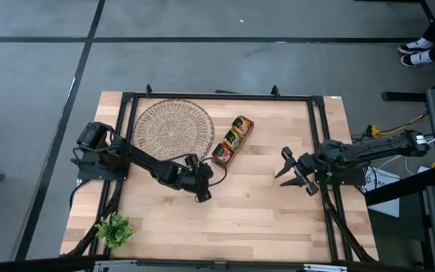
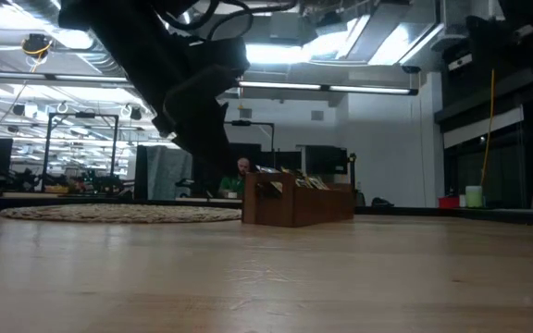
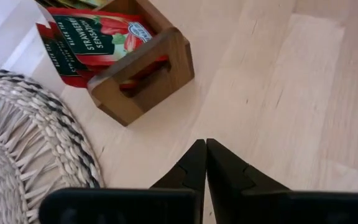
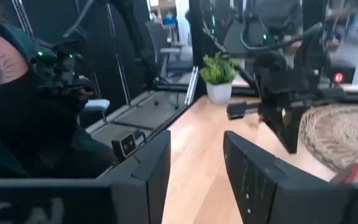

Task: Pick & Place Tea
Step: Return to Home Position

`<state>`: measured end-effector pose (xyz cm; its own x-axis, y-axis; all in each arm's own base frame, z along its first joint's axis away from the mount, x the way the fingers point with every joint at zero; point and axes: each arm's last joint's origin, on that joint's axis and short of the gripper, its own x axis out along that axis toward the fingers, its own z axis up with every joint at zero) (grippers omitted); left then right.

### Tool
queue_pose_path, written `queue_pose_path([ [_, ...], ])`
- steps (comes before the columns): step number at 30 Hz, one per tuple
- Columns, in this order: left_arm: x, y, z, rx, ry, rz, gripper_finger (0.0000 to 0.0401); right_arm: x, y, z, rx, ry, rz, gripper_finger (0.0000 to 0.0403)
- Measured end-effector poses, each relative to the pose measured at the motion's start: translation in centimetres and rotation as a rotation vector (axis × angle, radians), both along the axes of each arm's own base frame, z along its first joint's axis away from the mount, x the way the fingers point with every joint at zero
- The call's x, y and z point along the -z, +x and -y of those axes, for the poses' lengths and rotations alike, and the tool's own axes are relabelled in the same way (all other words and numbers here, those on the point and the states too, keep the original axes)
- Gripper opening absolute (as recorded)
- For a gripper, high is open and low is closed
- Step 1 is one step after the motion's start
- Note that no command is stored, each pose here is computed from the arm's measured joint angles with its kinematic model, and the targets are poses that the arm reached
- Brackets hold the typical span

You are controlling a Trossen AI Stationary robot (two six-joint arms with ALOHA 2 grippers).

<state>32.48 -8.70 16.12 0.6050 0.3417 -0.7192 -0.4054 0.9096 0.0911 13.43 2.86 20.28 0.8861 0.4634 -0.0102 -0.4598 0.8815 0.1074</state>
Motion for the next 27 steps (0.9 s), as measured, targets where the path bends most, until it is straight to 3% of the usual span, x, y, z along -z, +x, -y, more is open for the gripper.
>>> queue_pose_path([
  [9, -0.2, 0.0, -0.3, 0.004, -0.014, -0.006, 0.0010, 2.7, -1.4, 0.0, -0.008, -0.041, 0.120, 0.0149],
  [17, -2.6, -0.8, 0.0, 0.027, -0.041, 0.058, 0.0011, 3.2, -1.5, 0.8, 0.265, -0.062, 0.065, 0.0149],
  [23, -3.9, -3.8, 0.1, -0.020, -0.056, 0.159, 0.0010, 3.8, -1.7, 1.0, 0.305, -0.073, 0.004, 0.0149],
  [27, -4.9, -5.5, 0.2, 0.042, -0.103, 0.292, 0.0007, 4.1, -2.0, 1.0, 0.292, -0.074, -0.031, 0.0149],
])
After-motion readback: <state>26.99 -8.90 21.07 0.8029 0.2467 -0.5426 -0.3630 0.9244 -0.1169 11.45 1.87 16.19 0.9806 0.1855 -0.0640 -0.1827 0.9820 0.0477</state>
